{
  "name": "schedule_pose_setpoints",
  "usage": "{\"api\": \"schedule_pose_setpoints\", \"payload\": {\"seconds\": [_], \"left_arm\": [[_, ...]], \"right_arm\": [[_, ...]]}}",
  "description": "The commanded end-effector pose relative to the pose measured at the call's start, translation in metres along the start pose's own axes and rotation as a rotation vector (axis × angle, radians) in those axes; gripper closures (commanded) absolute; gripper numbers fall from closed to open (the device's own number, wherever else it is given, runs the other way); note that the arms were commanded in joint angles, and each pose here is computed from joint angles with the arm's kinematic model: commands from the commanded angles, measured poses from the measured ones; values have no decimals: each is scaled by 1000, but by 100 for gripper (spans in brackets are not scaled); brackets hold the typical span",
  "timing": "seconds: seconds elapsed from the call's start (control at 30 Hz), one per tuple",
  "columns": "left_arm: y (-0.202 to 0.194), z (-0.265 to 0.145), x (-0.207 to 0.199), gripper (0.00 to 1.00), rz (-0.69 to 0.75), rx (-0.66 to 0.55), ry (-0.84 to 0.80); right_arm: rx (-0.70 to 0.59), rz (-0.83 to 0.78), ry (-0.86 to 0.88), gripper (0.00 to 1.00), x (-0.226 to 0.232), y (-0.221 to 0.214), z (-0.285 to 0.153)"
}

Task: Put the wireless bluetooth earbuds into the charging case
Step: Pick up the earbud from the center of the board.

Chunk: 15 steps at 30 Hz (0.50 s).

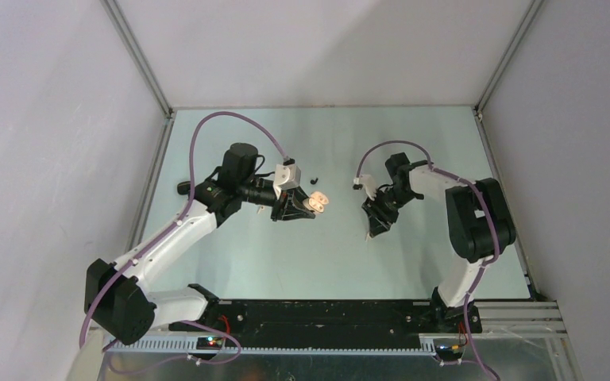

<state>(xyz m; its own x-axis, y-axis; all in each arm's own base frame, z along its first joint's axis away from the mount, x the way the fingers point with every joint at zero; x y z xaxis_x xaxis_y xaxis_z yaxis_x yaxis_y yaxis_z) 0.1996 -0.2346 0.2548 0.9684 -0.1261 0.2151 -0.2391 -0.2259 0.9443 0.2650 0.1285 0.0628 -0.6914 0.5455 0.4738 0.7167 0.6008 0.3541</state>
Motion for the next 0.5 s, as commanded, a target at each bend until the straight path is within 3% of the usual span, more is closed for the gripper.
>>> {"api": "schedule_pose_setpoints", "payload": {"seconds": [0.0, 0.47], "left_arm": [[7, -2, 4, 100, 31, -20, 5], [7, -2, 2, 100, 33, -18, 1]], "right_arm": [[-12, -27, 48, 52, 4, 7, 0], [21, -36, 40, 59, 5, 7, 11]]}}
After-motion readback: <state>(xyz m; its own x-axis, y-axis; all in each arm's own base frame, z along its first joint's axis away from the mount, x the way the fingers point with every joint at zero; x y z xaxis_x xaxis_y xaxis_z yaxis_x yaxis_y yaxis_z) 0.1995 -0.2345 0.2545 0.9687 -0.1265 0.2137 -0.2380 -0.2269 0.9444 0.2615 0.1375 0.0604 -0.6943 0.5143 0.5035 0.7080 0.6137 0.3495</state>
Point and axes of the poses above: each gripper's point midway between its finger pads, its own z axis out along the fingers, its own x axis along the line the jaws close on, y = z × x, the point moved 5 cm from there along -z, back along the fingers, and after that the axes turned 15 degrees about z, right-handed, at the moved point
